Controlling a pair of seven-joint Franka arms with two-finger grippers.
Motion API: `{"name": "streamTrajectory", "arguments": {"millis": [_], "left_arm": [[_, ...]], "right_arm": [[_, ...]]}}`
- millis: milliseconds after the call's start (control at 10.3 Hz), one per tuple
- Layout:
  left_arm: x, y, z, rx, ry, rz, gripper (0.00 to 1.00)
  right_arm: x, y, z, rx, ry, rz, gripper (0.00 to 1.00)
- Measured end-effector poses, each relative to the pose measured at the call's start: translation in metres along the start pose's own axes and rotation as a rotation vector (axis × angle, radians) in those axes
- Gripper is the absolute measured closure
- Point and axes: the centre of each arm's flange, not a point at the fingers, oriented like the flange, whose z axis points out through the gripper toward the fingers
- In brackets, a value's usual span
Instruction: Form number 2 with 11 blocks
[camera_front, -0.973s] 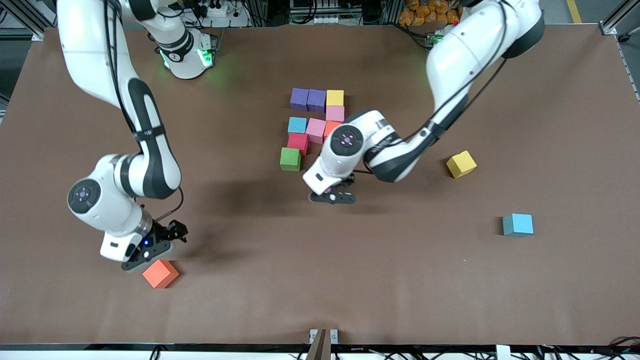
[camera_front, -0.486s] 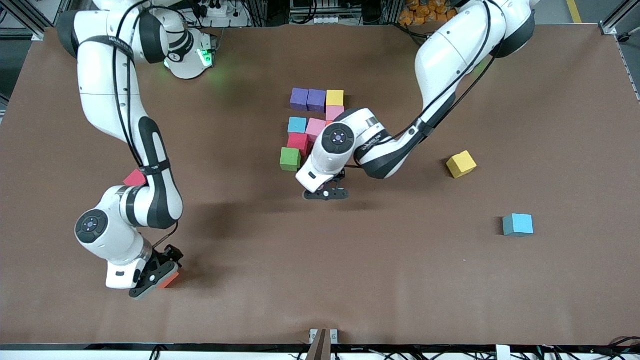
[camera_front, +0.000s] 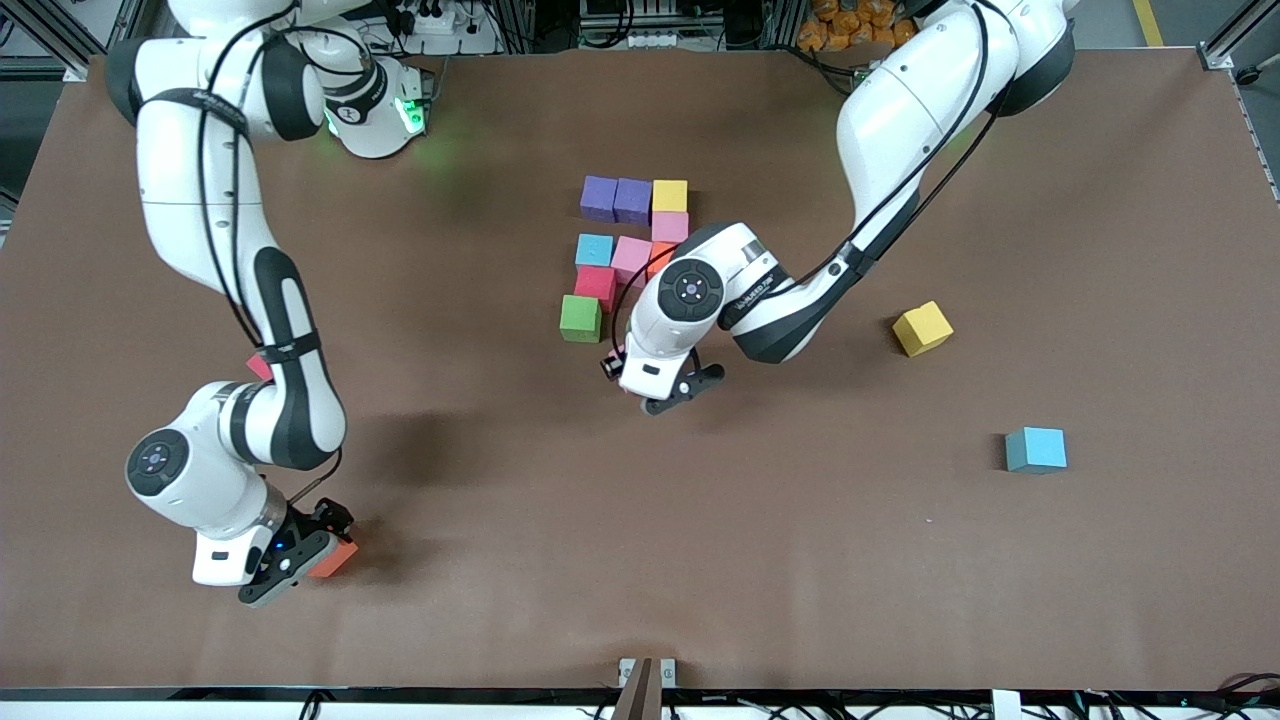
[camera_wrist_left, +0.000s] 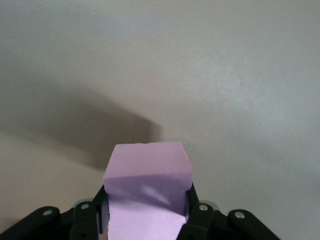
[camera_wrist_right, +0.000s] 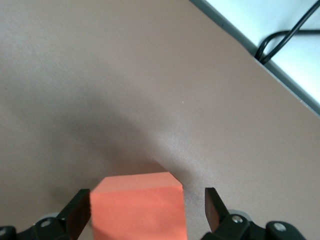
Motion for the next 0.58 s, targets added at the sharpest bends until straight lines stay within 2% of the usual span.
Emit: {"name": "streamTrajectory", "arguments": {"millis": [292,389,486,584], "left_arm": [[-0.004,-0.005,0.009,0.02,-0.003,-0.245,0.41],[-0.008,-0.008,0.014,0.032,-0.004,-0.289,0.41],[-0.01,-0.009,0.018,0.037,-0.004,-0.337,0.41],[-0.011,-0.009,0.019,0.035,-0.004,-0.395,0.41]], "right_arm": [[-0.009,0.004,0.012,0.03,0.019,0.036,0.0],[-0.005,0.001,0.011,0.034,0.025,0.053,0.14],[-0.001,-0.002,0.011,0.037,0.029,0.072,0.32],[0.002,-0.003,0.009,0.038,0.034,0.081,0.37]]}}
